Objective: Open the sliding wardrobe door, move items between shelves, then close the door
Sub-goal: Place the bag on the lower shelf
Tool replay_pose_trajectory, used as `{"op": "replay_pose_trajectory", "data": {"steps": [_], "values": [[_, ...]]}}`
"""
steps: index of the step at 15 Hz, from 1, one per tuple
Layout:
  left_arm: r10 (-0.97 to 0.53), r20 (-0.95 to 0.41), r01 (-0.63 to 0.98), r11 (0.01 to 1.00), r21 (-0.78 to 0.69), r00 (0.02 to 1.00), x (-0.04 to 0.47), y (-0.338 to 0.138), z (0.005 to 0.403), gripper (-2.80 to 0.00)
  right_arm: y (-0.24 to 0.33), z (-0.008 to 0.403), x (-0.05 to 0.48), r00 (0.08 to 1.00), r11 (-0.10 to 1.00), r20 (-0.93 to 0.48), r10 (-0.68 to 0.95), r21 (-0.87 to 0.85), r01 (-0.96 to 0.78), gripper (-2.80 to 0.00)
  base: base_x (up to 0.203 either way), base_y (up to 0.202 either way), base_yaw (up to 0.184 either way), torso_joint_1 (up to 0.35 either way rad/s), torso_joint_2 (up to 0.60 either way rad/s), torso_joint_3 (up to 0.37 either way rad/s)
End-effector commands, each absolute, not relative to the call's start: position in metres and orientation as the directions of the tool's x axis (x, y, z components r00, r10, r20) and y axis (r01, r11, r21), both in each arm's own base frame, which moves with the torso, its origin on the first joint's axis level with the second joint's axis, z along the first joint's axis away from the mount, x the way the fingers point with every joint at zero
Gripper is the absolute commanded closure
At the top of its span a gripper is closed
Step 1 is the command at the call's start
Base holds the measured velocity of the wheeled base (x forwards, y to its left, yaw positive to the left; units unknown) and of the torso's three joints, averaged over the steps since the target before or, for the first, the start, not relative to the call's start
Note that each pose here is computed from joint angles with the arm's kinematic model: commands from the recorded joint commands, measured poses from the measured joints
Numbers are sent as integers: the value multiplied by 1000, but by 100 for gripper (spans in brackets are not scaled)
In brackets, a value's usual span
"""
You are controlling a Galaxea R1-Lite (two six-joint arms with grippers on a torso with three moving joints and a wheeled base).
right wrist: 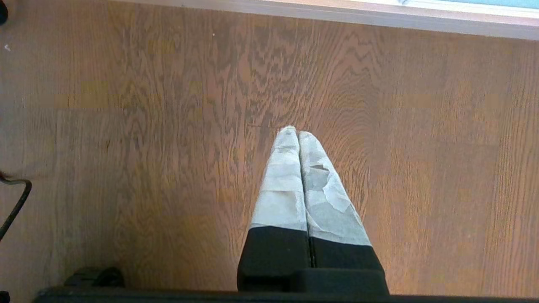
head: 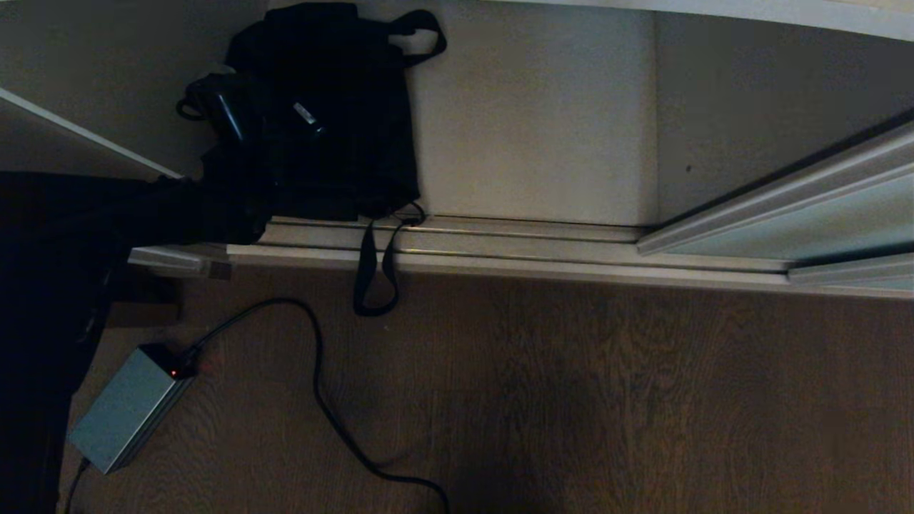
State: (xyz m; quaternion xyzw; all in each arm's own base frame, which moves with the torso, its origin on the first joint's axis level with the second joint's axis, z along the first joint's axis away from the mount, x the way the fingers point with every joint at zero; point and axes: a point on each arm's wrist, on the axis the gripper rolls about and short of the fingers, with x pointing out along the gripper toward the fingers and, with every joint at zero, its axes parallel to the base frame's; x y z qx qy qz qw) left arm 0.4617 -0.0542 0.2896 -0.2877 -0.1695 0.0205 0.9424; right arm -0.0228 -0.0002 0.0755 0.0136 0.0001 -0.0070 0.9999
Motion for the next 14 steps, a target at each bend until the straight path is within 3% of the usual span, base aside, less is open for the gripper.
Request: {"op": "replay_pose_trajectory", "data": {"steps": [1,7,11,14], "values": [[114,281,54,848,-527,953,452,-54,290,0,0,75,-23,1000,1000,2,-14,28,14,0,0,0,0,0,0,0],[-64,89,95,910,-403,994,415,-59,253,0,0,75,-23,1000,1000,3,-14,28,14,0,0,0,0,0,0,0],[-163,-6,150,923,-355,987,385,-92,235,0,0,75,-23,1000,1000,3,-14,28,14,0,0,0,0,0,0,0],[-227,-97,199,951,-238,969,364,-114,213,0,0,75,-23,1000,1000,2,-14,28,14,0,0,0,0,0,0,0]]}}
